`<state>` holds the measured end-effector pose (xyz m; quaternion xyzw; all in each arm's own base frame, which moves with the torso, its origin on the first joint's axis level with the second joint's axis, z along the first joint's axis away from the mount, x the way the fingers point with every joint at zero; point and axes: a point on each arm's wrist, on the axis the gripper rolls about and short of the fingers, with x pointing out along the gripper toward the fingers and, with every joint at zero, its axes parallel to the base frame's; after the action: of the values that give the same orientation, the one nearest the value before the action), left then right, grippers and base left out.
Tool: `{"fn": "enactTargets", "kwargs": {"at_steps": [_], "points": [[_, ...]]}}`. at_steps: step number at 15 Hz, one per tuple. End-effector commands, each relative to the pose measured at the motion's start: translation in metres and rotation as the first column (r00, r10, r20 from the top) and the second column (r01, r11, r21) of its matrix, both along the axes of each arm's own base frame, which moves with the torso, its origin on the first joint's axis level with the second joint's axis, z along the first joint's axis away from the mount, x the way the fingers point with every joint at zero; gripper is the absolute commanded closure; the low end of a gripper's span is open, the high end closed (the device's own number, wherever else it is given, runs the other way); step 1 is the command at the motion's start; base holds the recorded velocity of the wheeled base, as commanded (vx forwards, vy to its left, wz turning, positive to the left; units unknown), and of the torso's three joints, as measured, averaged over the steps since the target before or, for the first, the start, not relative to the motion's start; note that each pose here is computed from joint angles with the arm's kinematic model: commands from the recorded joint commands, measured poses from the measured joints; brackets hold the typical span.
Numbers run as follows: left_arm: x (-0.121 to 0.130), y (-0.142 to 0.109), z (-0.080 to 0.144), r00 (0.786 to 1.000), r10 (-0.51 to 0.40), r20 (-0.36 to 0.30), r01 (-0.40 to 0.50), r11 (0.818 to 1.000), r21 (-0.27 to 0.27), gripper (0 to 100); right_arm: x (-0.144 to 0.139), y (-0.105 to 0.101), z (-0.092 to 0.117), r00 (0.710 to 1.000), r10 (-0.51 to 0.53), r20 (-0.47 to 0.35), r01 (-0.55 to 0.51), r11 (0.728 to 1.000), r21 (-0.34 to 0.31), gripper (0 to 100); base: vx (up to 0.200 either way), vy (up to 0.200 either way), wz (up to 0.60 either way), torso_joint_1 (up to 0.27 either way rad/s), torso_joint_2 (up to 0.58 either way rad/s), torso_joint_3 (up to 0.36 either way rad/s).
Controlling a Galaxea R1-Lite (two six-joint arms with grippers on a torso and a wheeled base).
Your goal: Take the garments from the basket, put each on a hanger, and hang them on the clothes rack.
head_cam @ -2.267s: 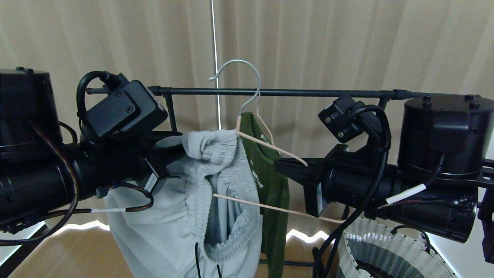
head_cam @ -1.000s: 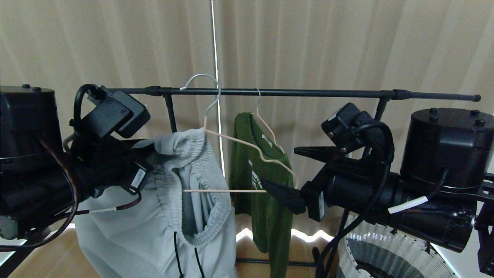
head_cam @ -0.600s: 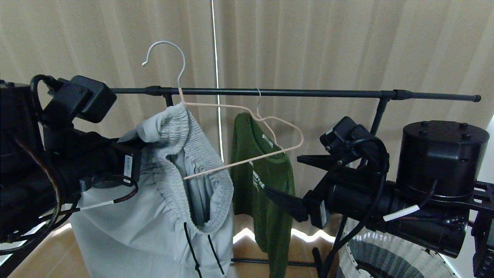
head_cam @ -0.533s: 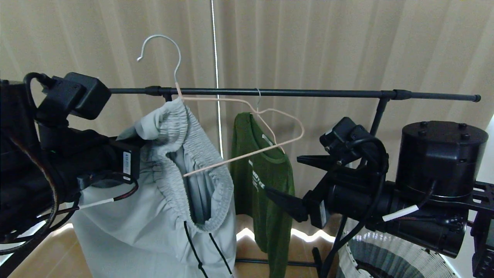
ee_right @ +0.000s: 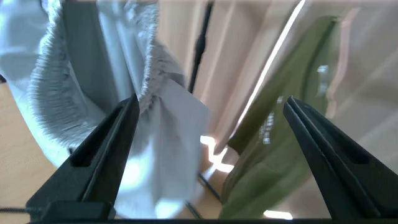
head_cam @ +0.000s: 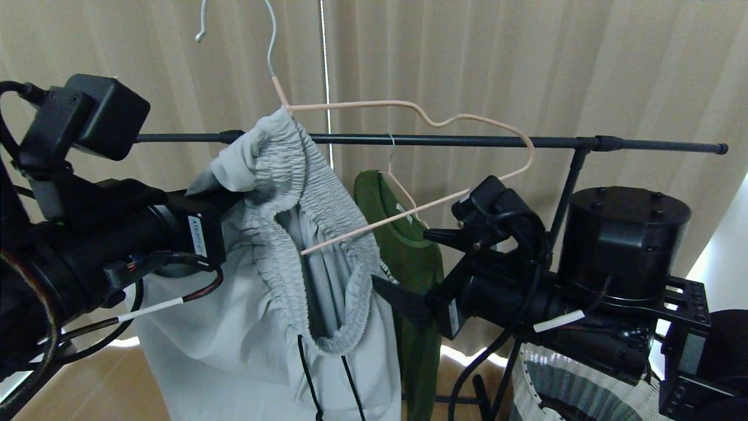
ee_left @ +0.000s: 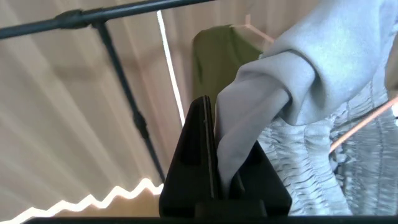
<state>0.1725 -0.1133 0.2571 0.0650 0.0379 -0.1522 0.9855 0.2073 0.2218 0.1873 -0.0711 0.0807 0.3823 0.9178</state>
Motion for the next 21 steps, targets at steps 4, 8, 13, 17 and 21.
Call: {"fn": "enactTargets", "kwargs": {"at_steps": [4, 8, 13, 17, 21], "points": [[-0.005, -0.007, 0.0, 0.999, -0.04, 0.003, 0.04, 0.999, 0.002, 100, 0.005, 0.01, -0.011, 1.0, 0.01, -0.023, -0.01, 1.0, -0.023, 0, 0.0, 0.0, 0.0, 0.0, 0.0, 0.0], [0.004, -0.006, -0.003, 0.999, 0.032, -0.007, -0.032, 0.999, 0.031, 100, -0.004, 0.014, -0.007, 0.999, 0.043, -0.013, -0.043, 0.999, -0.01, 0, 0.0, 0.0, 0.0, 0.0, 0.0, 0.0], [0.012, -0.004, -0.005, 0.997, 0.081, -0.014, -0.08, 0.996, 0.039, 100, -0.009, 0.015, -0.003, 0.998, 0.056, -0.005, -0.056, 0.998, -0.001, 0, 0.0, 0.0, 0.0, 0.0, 0.0, 0.0], [0.009, -0.005, -0.007, 0.998, 0.061, -0.017, -0.06, 0.997, 0.045, 100, -0.005, 0.018, -0.006, 0.998, 0.055, -0.012, -0.056, 0.998, -0.008, 0, 0.0, 0.0, 0.0, 0.0, 0.0, 0.0], [0.003, -0.007, -0.005, 0.999, 0.038, -0.008, -0.037, 0.999, 0.039, 100, 0.001, 0.026, -0.015, 0.998, 0.052, -0.027, -0.053, 0.998, -0.027, 0, 0.0, 0.0, 0.0, 0.0, 0.0, 0.0]]}}
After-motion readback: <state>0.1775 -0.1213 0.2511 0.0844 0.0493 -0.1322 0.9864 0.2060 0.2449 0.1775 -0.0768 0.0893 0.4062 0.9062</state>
